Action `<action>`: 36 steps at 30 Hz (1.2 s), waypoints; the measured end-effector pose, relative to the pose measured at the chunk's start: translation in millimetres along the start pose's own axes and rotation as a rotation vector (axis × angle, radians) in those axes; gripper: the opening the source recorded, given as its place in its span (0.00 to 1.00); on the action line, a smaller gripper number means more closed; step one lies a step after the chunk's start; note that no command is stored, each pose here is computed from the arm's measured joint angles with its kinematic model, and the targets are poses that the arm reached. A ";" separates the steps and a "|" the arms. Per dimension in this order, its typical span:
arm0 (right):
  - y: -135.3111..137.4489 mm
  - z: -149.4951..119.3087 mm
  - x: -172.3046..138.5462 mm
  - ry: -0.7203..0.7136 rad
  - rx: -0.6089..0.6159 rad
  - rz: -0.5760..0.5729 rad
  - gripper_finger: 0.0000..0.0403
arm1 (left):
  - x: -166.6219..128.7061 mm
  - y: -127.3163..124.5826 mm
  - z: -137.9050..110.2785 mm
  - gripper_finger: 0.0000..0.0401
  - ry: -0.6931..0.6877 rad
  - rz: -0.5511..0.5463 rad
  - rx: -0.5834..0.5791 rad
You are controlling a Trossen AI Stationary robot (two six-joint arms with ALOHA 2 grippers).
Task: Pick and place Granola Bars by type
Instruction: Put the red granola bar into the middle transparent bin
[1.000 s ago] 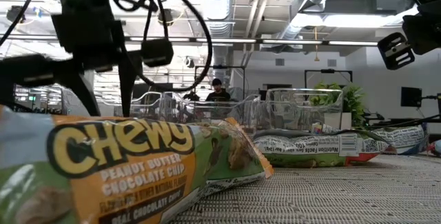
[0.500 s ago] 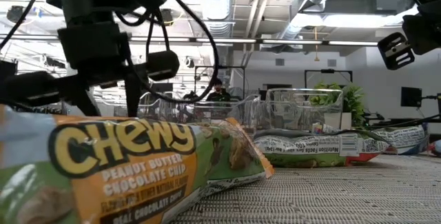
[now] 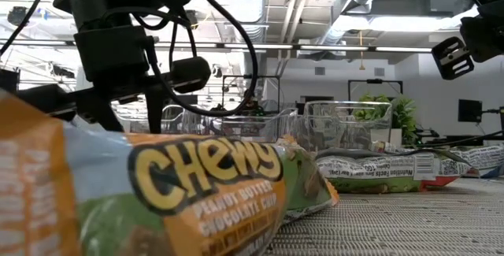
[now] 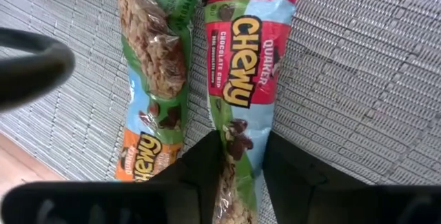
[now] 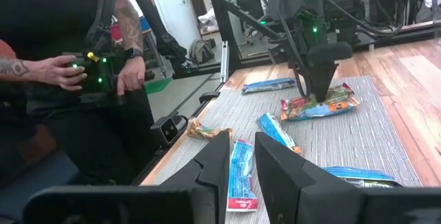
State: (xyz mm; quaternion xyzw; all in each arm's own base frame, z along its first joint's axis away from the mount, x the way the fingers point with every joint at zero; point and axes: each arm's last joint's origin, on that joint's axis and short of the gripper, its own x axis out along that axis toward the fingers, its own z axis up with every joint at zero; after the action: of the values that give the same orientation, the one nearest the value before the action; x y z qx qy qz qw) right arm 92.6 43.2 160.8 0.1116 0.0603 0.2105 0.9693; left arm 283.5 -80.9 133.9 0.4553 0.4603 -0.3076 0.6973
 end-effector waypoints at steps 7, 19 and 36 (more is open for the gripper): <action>0.0 0.0 0.0 0.000 0.000 0.000 0.15 | -0.7 -0.4 -0.3 0.16 0.003 0.000 -0.028; 0.0 0.0 0.0 0.000 0.000 0.000 0.15 | -40.0 6.9 1.9 0.17 -0.148 0.054 -0.310; 0.0 0.2 0.0 -0.002 0.000 0.000 0.15 | -143.4 67.2 -9.8 0.18 -1.004 0.256 -1.028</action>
State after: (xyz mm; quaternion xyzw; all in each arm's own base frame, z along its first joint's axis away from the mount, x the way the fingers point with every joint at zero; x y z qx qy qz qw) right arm 92.6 43.2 161.1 0.1120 0.0592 0.2101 0.9694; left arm 281.5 -43.9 288.2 -0.0751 0.1146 -0.1404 0.9806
